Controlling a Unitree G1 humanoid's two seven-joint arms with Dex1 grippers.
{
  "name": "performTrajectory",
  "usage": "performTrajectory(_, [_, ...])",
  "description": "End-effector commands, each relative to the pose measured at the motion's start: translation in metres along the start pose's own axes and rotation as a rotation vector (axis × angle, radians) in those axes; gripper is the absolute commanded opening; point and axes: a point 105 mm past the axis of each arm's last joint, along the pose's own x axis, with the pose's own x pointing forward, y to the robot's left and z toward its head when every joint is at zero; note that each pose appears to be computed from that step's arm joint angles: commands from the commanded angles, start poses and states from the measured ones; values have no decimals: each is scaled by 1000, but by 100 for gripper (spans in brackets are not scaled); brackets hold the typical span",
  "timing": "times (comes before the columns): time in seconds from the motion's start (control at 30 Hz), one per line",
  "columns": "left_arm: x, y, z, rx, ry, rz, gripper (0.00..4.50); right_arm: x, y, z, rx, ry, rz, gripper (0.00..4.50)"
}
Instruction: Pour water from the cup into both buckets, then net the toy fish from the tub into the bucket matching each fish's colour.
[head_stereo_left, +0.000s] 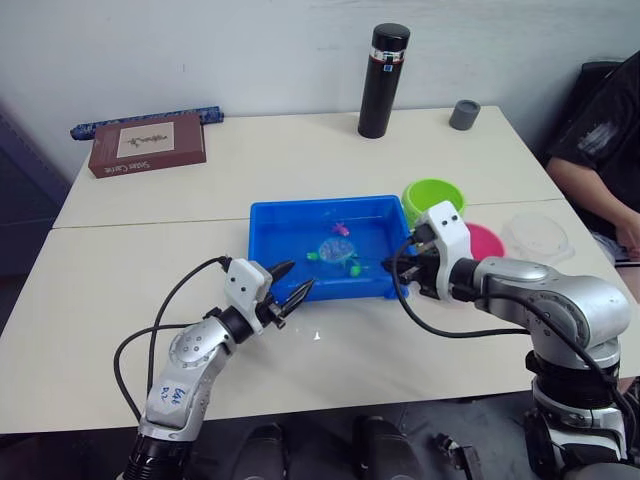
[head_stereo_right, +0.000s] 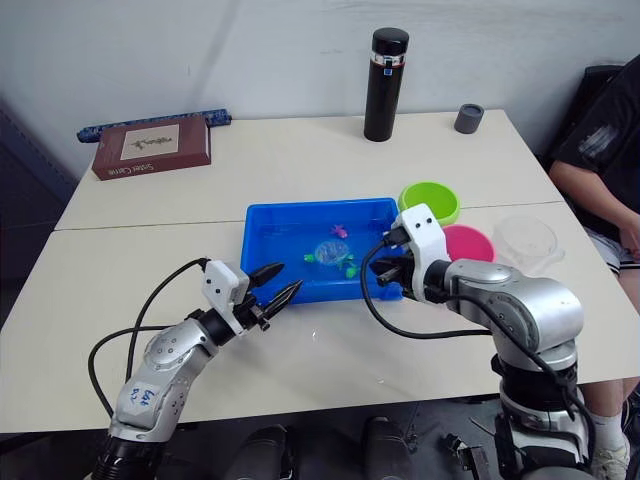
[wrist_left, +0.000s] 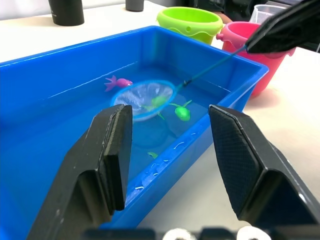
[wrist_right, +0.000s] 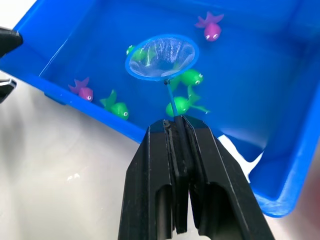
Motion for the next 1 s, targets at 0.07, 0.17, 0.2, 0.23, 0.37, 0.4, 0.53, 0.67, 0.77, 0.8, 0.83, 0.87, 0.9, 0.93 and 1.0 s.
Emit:
performTrajectory(0.07, [1, -5, 9, 24, -37, -12, 267, -5, 3, 11, -18, -34, 19, 0])
performTrajectory(0.17, [1, -6, 8, 19, -39, -9, 267, -3, -1, 8, 2, -23, 11, 0])
performTrajectory(0.2, [1, -6, 8, 18, -40, -8, 267, -3, -2, 7, 7, -20, 8, 0])
performTrajectory(0.23, [1, -6, 8, 17, -40, -8, 267, -2, -5, 6, 19, -17, 1, 0])
performTrajectory(0.37, [1, -7, 7, 14, -40, -5, 267, 2, -17, 4, 68, -8, -26, 0])
performTrajectory(0.4, [0, -7, 6, 14, -40, -4, 267, 3, -19, 4, 80, -8, -31, 0])
performTrajectory(0.53, [0, -7, 6, 14, -42, 2, 267, 6, -31, 7, 119, -12, -55, 0])
performTrajectory(0.67, [0, -7, 6, 13, -43, 4, 267, 9, -35, 11, 127, -15, -64, 0])
performTrajectory(0.77, [0, -8, 6, 10, -43, 6, 267, 13, -38, 12, 133, -16, -71, 0])
performTrajectory(0.8, [-1, -8, 6, 10, -43, 7, 267, 13, -39, 12, 133, -15, -71, 0])
performTrajectory(0.83, [-1, -8, 6, 10, -43, 8, 267, 14, -39, 12, 131, -15, -72, 0])
performTrajectory(0.87, [-1, -8, 6, 10, -43, 9, 267, 16, -40, 12, 133, -15, -74, 0])
performTrajectory(0.9, [-1, -8, 6, 10, -43, 10, 267, 16, -40, 12, 132, -15, -75, 0])
performTrajectory(0.93, [-1, -8, 6, 10, -44, 10, 267, 18, -40, 12, 132, -15, -76, 0])
performTrajectory(1.0, [-1, -8, 6, 10, -45, 10, 267, 20, -41, 12, 131, -16, -78, 0])
